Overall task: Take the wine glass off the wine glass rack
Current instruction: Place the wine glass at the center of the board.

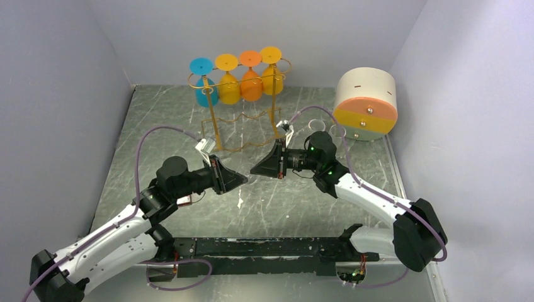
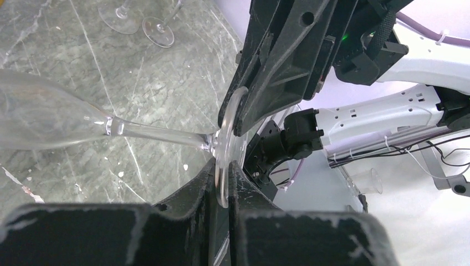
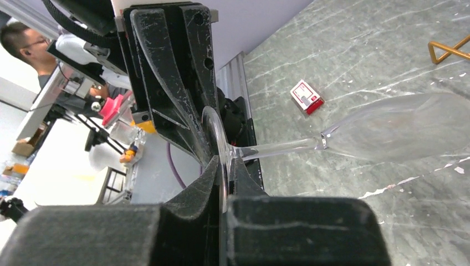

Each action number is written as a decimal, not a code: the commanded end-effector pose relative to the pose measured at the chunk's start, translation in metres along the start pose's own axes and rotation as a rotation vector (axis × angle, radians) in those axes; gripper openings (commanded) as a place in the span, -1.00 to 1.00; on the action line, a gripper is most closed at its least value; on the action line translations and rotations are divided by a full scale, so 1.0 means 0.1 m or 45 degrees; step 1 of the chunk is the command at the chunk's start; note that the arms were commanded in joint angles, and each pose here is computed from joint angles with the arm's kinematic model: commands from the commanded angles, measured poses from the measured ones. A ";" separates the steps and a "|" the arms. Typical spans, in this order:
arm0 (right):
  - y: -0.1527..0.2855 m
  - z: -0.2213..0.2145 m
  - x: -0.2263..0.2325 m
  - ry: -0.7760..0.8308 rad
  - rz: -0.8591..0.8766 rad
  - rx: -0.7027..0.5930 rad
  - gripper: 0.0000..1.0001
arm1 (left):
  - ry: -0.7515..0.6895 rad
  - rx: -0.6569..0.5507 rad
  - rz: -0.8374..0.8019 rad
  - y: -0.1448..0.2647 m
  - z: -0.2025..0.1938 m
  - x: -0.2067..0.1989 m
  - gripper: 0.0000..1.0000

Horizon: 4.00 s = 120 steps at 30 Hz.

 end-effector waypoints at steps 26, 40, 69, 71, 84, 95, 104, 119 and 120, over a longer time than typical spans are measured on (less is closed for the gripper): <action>0.14 0.28 0.01 0.252 -0.219 -0.124 -0.07 | -0.219 0.133 -0.069 -0.03 -0.22 0.12 -0.86; 0.76 0.60 -0.49 0.329 -0.886 -0.390 0.77 | -0.613 0.299 -0.022 0.08 -0.36 0.19 -0.86; 0.25 0.39 -0.34 0.200 -0.320 -0.065 0.81 | -1.283 0.440 -0.641 0.38 -0.76 -0.19 -0.86; 0.24 0.35 -0.38 0.191 -0.329 -0.030 0.81 | -1.260 0.463 -0.621 0.38 -0.76 -0.18 -0.86; 0.23 0.00 -0.18 0.138 -0.091 0.141 0.58 | -1.370 0.422 -0.656 0.62 -0.71 -0.31 -0.86; 0.14 -0.19 0.00 -0.115 0.248 0.307 -0.16 | -1.361 0.486 -0.504 0.63 -0.75 -0.05 -0.86; 0.23 -0.14 0.23 -0.043 0.372 0.272 -0.48 | -1.363 0.438 -0.350 0.60 -0.66 0.11 -0.86; 0.30 -0.23 0.41 -0.006 0.474 0.306 -0.19 | -1.356 0.397 -0.173 0.54 -0.52 0.28 -0.86; 0.31 -0.23 0.43 -0.003 0.483 0.308 -0.14 | -1.360 0.387 -0.148 0.54 -0.49 0.30 -0.86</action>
Point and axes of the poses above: each gripper's point midway between its finger pads, its own y axis back along the fingers, its own x axis along the line the jaws close on, z = x × y, the point moved 1 cm from there along y, back along the fingers, and after that the axes turned 8 degrees about y, right-handed, at the moved point
